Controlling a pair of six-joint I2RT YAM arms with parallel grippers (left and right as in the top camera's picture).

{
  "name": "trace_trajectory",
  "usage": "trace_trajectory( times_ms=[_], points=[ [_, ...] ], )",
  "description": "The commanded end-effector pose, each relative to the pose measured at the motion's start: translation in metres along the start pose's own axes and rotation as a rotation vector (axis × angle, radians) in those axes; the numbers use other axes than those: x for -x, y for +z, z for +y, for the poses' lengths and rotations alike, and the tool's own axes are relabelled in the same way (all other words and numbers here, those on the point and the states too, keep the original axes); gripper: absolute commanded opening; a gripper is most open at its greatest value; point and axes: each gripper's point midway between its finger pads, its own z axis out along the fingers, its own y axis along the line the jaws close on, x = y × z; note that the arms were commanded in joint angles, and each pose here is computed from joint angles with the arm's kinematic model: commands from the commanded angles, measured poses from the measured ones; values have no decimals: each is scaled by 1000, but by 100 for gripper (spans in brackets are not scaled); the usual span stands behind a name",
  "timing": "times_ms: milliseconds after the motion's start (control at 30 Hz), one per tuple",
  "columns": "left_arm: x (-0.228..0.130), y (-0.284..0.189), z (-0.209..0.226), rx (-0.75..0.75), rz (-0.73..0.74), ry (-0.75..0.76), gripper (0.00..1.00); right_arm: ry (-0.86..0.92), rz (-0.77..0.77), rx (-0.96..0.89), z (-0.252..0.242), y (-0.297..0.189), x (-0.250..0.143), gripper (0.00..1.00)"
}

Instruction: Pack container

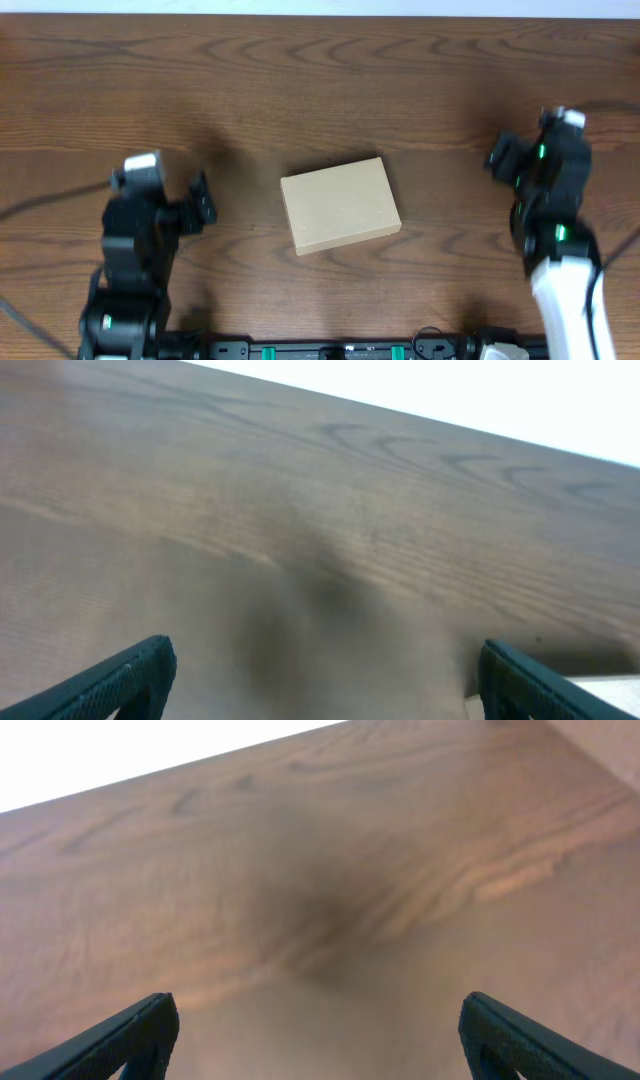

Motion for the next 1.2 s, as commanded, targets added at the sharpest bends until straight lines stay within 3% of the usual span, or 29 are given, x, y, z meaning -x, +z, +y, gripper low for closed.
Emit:
trace_trajectory(
  times_ms=[0, 367, 900, 1167],
  points=[
    [-8, -22, 3, -12, -38, -49, 95, -6, -15, 77, 6, -26, -29, 91],
    [-31, -69, 10, -41, -76, -41, 95, -8, -82, 163, -2, -97, -71, 99],
    [-35, -69, 21, 17, -67, -40, 95, 7, -22, 154, -5, -97, -87, 99],
    [-60, -69, 28, 47, 33, -24, 95, 7, -22, 154, -5, -97, -87, 99]
  ],
)
